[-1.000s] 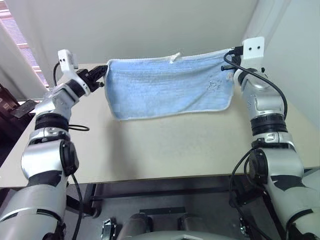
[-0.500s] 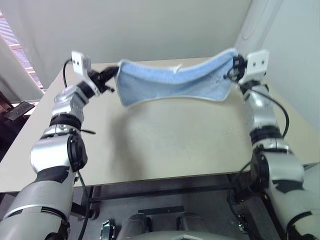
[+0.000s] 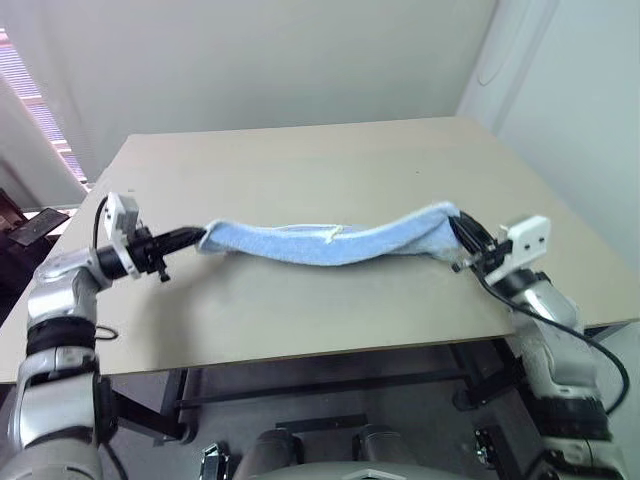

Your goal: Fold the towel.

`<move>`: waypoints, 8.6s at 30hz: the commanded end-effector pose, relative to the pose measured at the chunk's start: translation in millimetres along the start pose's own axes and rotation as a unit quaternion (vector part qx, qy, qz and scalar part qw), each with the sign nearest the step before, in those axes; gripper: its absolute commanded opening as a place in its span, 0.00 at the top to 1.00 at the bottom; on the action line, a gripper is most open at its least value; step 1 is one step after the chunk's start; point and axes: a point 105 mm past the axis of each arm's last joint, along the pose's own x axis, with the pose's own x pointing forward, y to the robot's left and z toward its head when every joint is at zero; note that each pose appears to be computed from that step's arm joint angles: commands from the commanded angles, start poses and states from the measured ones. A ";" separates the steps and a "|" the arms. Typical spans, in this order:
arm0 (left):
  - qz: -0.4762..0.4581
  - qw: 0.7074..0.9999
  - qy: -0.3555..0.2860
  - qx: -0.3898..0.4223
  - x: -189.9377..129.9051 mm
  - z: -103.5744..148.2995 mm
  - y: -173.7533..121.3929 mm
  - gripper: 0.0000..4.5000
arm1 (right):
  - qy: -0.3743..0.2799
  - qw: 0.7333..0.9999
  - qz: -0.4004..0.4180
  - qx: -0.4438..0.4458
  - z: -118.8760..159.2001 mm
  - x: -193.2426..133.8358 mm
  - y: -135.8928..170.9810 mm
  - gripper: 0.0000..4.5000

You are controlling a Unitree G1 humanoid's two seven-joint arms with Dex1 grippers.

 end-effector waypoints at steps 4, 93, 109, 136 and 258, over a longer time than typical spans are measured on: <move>-0.013 0.998 0.056 0.009 -31.9 -17.1 -27.4 0.99 | 0.006 1.000 0.011 -0.015 6.1 -39.9 4.5 1.00; -0.124 0.986 0.113 -0.013 -35.4 -24.8 -32.9 0.99 | 0.072 0.995 0.002 -0.069 -26.0 -49.1 -9.0 1.00; -0.054 0.996 0.064 -0.023 48.5 9.1 6.1 0.99 | 0.060 0.995 -0.041 -0.069 -32.7 -1.7 -26.8 1.00; 0.080 0.991 0.042 -0.097 43.7 -18.6 36.0 0.99 | 0.087 0.994 -0.010 -0.060 -61.4 28.9 -20.8 1.00; -0.142 0.989 0.040 -0.005 89.8 -19.0 -60.6 0.00 | 0.209 0.844 -0.092 0.485 -37.1 -85.9 -58.7 0.99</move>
